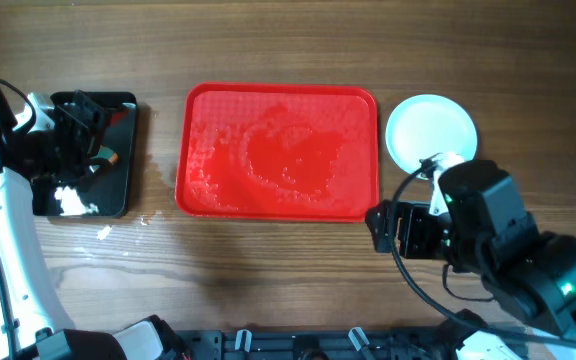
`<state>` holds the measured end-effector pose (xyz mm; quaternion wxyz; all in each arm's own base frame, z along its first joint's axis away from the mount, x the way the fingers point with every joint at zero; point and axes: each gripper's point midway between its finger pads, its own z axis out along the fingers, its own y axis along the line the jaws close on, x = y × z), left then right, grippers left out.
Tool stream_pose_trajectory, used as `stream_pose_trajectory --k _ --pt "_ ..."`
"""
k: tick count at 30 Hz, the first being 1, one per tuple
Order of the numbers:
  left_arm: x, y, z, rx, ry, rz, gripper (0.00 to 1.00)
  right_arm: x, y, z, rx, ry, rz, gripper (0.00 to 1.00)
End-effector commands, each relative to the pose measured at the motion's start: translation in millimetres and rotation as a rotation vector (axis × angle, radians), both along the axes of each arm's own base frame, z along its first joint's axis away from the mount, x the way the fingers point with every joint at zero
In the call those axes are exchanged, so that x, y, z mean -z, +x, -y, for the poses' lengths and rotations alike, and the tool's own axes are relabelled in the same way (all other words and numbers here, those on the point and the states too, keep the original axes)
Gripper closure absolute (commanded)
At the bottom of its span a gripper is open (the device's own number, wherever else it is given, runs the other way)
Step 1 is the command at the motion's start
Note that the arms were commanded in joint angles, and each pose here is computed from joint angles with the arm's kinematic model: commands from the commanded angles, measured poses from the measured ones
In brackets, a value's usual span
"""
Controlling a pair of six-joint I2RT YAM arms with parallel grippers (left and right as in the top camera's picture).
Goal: Clean dirty plates on tray and stack at the side
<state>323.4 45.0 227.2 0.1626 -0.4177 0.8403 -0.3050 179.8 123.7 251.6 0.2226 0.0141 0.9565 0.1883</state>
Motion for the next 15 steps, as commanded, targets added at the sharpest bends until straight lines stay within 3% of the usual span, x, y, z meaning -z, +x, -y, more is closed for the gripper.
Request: stream_pose_trajectory --k 1,3,5,7,9,12,15 --pt "-4 0 4 0.003 -0.023 0.012 0.00 14 3 3 0.022 -0.052 -0.056 0.00" --pt "-4 0 4 0.003 -0.023 0.012 0.00 22 5 9 0.041 -0.095 -0.076 0.00" --pt "-4 0 4 0.003 -0.023 0.012 0.00 16 21 22 0.080 -0.078 0.063 0.00" --pt "-4 0 4 0.003 -0.023 0.012 0.00 10 33 33 0.114 0.015 0.228 0.00" --pt "-4 0 4 0.003 -0.023 0.012 0.00 -5 49 43 0.116 0.107 0.513 0.00" --pt "-4 0 4 0.003 -0.023 0.012 0.00 -17 48 53 0.029 0.054 0.881 0.00" --pt "-4 0 4 0.003 -0.023 0.012 0.00 -5 44 74 0.089 -0.011 1.033 0.00"
